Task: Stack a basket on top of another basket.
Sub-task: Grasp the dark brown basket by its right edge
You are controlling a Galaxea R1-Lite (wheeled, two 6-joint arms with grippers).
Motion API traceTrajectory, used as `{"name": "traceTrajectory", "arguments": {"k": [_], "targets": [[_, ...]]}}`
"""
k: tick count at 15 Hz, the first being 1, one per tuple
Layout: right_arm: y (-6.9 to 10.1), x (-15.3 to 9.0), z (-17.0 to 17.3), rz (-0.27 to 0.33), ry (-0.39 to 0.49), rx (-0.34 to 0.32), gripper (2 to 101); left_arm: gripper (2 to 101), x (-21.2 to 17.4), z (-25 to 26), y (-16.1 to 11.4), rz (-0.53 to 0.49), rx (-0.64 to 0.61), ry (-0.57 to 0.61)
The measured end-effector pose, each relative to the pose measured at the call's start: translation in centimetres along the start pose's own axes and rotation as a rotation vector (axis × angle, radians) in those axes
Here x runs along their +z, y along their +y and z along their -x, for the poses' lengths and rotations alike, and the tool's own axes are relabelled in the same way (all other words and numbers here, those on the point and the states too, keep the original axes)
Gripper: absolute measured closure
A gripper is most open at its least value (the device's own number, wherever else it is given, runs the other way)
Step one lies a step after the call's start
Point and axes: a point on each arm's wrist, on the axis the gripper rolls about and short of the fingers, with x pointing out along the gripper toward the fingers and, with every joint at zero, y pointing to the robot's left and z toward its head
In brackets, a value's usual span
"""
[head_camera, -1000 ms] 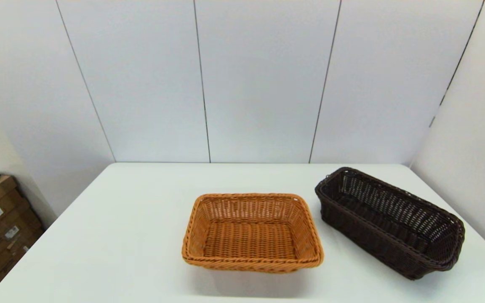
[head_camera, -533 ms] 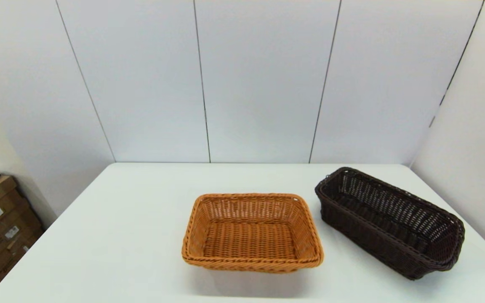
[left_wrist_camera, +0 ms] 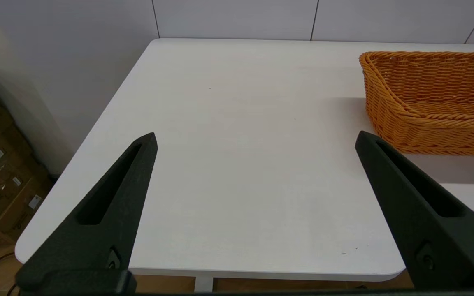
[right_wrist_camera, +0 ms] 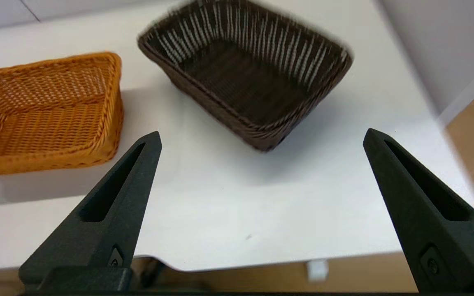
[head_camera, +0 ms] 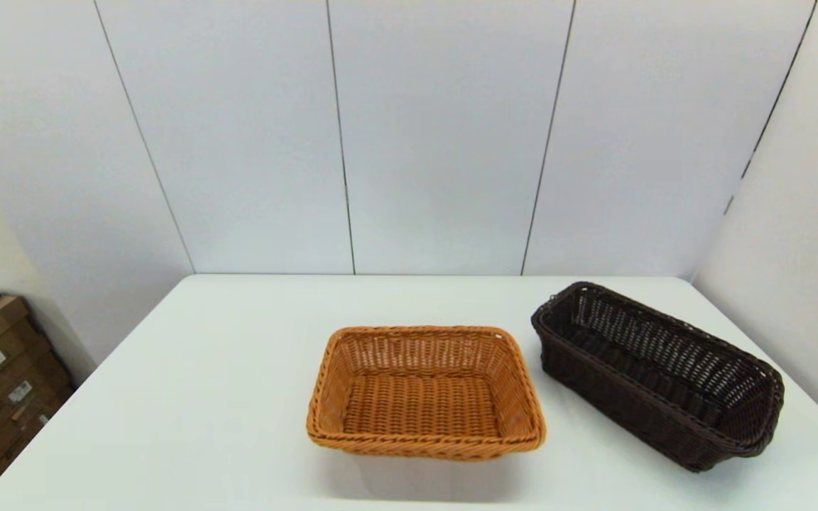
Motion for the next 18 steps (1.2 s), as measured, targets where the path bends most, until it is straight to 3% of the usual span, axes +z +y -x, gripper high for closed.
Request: {"name": "traceTrajectory", "arguments": {"k": [4,7,12,18], "targets": [[0.5,3.4,-6.3,-0.170,0.223,-0.098,5.0,5.4,0.0,0.0,0.0,0.000,0.000,0.000],[0.1,4.1,-11.1,-0.260,0.366,-0.198,5.0,5.4,0.0,0.0,0.0,0.000,0.000,0.000],[-0.9,3.6,-18.6,-0.348,0.543,-0.374,5.0,5.4,0.0,0.0,0.0,0.000,-0.001,0.000],[-1.6,1.9,-25.1,-0.416,0.681,-0.466,5.0,5.4,0.0,0.0,0.0,0.000,0.000,0.000]]}}
